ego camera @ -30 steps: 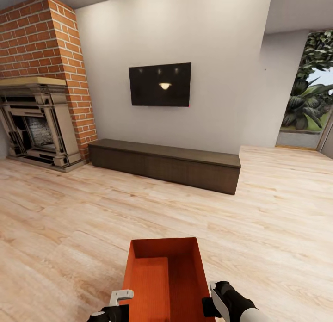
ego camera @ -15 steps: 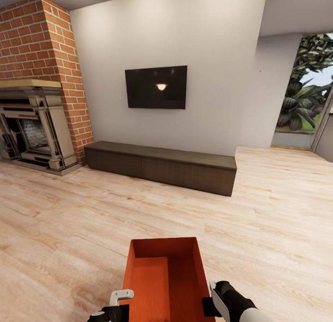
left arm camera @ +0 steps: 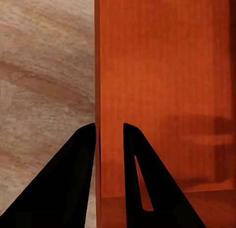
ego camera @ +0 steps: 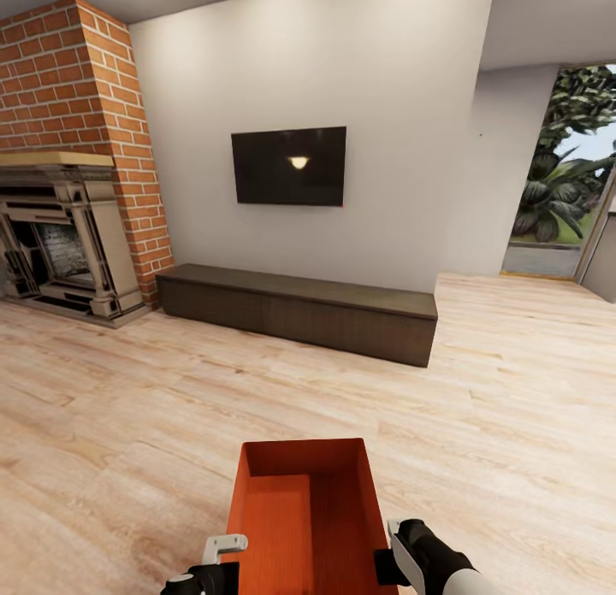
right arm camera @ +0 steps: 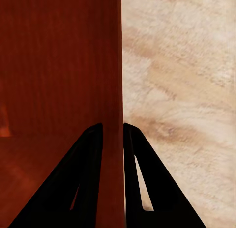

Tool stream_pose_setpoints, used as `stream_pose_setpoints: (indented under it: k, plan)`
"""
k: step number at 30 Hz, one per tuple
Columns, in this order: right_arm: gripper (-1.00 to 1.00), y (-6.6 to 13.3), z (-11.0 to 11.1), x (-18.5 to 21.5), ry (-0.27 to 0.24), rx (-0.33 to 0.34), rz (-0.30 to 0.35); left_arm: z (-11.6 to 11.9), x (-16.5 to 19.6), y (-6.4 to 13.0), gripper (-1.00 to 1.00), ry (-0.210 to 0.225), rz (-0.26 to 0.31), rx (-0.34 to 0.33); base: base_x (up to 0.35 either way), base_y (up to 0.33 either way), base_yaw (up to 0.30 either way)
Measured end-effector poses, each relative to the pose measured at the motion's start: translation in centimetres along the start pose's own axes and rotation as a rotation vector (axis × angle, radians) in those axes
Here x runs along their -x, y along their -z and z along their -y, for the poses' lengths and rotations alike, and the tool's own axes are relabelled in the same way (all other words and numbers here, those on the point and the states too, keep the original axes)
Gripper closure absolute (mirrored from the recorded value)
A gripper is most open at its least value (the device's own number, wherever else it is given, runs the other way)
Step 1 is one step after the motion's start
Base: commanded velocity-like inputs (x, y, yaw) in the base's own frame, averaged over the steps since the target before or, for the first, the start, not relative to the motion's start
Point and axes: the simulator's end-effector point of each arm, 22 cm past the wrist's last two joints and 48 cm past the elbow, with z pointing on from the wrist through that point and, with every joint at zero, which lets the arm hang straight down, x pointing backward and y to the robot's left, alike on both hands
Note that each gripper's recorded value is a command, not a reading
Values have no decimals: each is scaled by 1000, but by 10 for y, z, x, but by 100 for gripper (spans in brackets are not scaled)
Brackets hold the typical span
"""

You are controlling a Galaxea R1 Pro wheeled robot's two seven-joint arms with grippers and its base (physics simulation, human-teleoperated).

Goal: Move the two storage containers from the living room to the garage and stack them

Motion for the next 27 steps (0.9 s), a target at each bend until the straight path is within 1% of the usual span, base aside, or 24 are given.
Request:
stream_pose_setpoints:
  k: [27]
  plan:
    - [100, 52, 1, 25, -1, 0, -1, 7, 40, 42, 100, -1, 1, -1, 0, 0, 0]
